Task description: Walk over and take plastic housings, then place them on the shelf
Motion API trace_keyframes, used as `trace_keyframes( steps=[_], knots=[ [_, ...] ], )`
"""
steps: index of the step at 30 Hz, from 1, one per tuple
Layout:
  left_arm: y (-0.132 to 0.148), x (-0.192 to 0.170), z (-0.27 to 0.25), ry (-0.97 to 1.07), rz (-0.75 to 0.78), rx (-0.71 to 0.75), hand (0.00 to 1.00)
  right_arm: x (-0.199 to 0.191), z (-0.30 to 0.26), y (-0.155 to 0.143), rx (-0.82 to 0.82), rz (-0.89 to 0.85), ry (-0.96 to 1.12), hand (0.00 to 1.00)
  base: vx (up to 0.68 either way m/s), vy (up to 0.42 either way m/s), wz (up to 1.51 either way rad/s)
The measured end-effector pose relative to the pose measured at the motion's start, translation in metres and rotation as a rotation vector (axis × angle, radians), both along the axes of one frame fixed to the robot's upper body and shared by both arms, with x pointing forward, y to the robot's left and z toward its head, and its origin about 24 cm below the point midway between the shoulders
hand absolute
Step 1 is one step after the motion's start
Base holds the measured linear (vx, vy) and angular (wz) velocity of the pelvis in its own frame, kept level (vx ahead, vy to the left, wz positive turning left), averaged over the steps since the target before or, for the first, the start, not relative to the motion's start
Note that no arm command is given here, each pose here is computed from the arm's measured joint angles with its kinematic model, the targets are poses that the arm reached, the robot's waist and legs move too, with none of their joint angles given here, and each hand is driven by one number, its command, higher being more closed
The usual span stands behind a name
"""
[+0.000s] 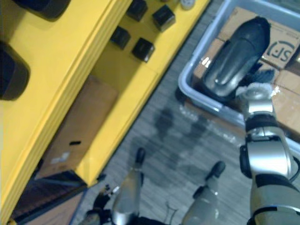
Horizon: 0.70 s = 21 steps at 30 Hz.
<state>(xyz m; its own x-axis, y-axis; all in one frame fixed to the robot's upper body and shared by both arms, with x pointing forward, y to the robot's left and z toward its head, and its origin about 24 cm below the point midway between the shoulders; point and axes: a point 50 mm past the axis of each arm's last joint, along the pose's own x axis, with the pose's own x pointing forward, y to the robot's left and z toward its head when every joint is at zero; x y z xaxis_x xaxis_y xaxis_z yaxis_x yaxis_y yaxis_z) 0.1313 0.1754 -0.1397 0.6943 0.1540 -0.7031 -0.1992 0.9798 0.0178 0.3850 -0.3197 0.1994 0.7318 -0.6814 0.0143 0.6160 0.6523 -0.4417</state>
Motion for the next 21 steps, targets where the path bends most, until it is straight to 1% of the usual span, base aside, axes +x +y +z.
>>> trace_keyframes(
  steps=[5, 7, 10, 11, 13, 14, 17, 20, 21],
  knots=[
    [-0.002, 0.005, 0.006, -0.062, -0.023, 0.005, 0.00, -0.001, 0.000, -0.002, -0.108, -0.012, 0.085, 1.00, 0.00, 0.000, 0.00],
    [-0.003, 0.010, 0.013, -0.115, -0.041, 0.000, 0.00, -0.002, 0.001, -0.003, -0.141, -0.026, 0.111, 1.00, 0.00, 0.000, 0.00],
    [-0.009, 0.030, 0.037, -0.259, -0.071, -0.033, 0.00, -0.005, -0.003, -0.008, -0.215, -0.050, 0.172, 1.00, 0.00, 0.000, 0.00],
    [-0.017, 0.041, 0.053, -0.337, -0.096, -0.076, 0.00, -0.006, -0.004, -0.011, -0.228, -0.063, 0.186, 1.00, 0.00, 0.000, 0.00],
    [-0.034, 0.053, 0.071, -0.423, -0.154, -0.157, 0.00, -0.007, -0.003, -0.013, -0.251, -0.073, 0.189, 1.00, 0.00, 0.002, 0.02],
    [-0.056, 0.061, 0.090, -0.504, -0.221, -0.234, 0.00, -0.009, 0.002, -0.016, -0.278, -0.083, 0.176, 1.00, -0.01, -0.003, -0.05],
    [-0.088, 0.064, 0.110, -0.559, -0.340, -0.349, 0.00, -0.010, 0.009, -0.017, -0.339, -0.106, 0.132, 1.00, 0.01, -0.004, -0.09],
    [-0.091, 0.073, 0.125, -0.591, -0.386, -0.372, 0.00, -0.012, 0.022, -0.018, -0.403, -0.115, 0.051, 1.00, 0.02, -0.012, -0.08],
    [-0.090, 0.078, 0.134, -0.610, -0.405, -0.385, 0.00, -0.012, 0.027, -0.016, -0.449, -0.112, 0.012, 1.00, 0.02, -0.016, -0.08]
  ],
)
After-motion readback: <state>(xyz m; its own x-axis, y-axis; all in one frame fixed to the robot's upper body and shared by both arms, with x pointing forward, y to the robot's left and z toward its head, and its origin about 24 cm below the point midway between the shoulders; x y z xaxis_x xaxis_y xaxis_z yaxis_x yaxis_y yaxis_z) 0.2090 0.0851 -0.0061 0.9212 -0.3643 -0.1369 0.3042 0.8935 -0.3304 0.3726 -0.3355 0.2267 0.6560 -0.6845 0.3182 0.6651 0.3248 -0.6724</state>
